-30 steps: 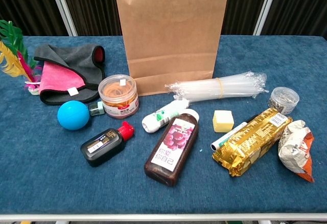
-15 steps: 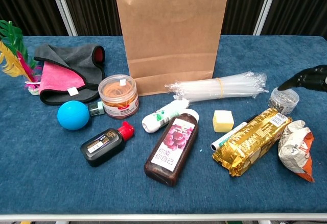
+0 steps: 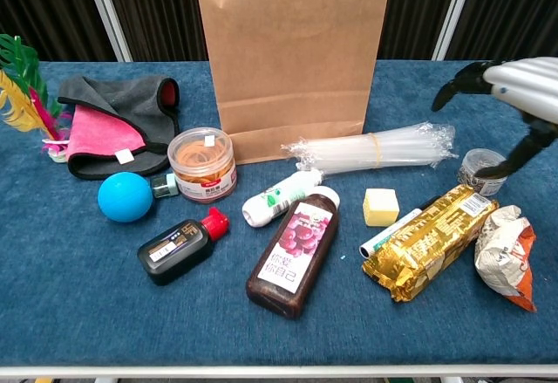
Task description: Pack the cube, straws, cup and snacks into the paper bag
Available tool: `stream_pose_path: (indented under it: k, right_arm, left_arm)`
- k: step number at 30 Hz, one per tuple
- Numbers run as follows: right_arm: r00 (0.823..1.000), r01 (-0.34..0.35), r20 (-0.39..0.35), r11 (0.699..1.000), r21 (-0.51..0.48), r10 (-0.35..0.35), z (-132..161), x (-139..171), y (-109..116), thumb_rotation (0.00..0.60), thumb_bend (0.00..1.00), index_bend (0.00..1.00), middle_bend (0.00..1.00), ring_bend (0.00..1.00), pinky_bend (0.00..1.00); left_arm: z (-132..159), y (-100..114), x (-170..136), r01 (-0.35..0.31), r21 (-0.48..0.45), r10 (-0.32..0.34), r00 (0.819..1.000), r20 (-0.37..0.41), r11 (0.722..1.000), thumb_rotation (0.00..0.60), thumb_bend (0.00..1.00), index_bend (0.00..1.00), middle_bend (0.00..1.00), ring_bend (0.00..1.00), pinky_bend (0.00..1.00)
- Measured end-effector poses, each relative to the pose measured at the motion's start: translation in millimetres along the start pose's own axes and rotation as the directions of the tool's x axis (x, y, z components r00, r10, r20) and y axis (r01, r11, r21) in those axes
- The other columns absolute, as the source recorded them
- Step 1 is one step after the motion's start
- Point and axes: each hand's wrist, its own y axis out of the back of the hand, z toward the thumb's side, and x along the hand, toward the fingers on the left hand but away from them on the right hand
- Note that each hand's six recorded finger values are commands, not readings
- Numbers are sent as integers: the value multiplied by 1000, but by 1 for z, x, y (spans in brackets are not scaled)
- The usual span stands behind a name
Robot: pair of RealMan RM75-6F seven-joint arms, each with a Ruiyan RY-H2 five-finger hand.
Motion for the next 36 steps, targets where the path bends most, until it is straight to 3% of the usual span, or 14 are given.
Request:
stream_pose_path:
  k: [9, 21, 30, 36]
  right_arm:
    - [996, 0, 93, 1000, -22, 2, 16, -45, -20, 600, 10, 270, 235, 95, 130]
    - [987, -65, 150, 998, -13, 66, 29, -68, -45, 600, 99, 424, 332, 178, 227]
    - [986, -51, 159, 999, -8, 51, 29, -69, -44, 600, 191, 572, 435, 296, 361]
    - [988, -4, 152, 1000, -11, 6, 27, -66, -32, 600, 233, 631, 479, 348, 418]
  left_arm:
    - [-11, -1, 3, 8, -7, -8, 1000, -12, 1000, 600, 44, 259, 330, 311, 352]
    - [-20, -2, 4, 15, -15, -15, 1000, -24, 1000, 600, 44, 258, 330, 310, 351]
    - [-20, -4, 5, 18, -19, -18, 1000, -24, 1000, 600, 44, 258, 330, 310, 351]
    - [-18, -5, 4, 21, -24, -21, 1000, -22, 999, 600, 44, 258, 330, 310, 351]
